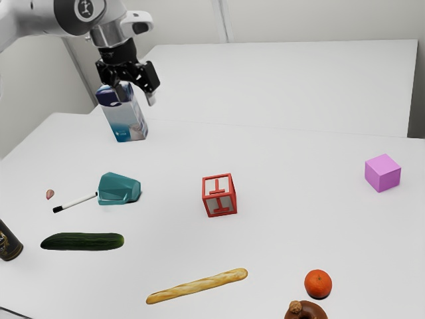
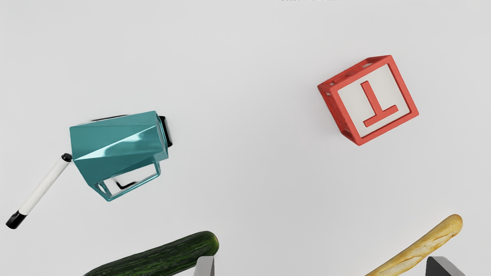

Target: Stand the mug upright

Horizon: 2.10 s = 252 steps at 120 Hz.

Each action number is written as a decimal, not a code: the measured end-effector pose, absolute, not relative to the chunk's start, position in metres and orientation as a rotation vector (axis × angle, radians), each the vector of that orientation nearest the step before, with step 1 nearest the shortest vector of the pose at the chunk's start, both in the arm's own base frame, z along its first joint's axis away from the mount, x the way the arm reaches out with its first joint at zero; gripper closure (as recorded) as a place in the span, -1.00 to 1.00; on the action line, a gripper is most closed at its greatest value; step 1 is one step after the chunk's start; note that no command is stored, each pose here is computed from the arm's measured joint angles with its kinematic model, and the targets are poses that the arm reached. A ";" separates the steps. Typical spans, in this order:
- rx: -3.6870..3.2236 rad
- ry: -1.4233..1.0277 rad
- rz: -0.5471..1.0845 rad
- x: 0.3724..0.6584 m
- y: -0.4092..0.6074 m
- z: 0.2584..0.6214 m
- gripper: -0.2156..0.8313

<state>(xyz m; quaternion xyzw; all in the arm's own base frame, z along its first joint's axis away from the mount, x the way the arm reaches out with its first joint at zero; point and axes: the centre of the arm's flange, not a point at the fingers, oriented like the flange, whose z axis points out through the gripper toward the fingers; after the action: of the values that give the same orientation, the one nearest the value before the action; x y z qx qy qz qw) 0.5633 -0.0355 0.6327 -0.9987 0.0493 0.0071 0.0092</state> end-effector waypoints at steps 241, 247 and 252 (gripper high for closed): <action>-4.173 -0.369 -0.618 0.516 0.279 0.268 0.74; -4.173 -0.354 -0.626 0.517 0.278 0.268 0.78; -4.172 -0.341 -0.634 0.518 0.277 0.268 0.81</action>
<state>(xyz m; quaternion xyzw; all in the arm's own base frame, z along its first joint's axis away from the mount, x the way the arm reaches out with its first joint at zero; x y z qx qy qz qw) 0.5176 0.2768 0.2685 -0.8421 -0.0687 -0.1279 -0.5194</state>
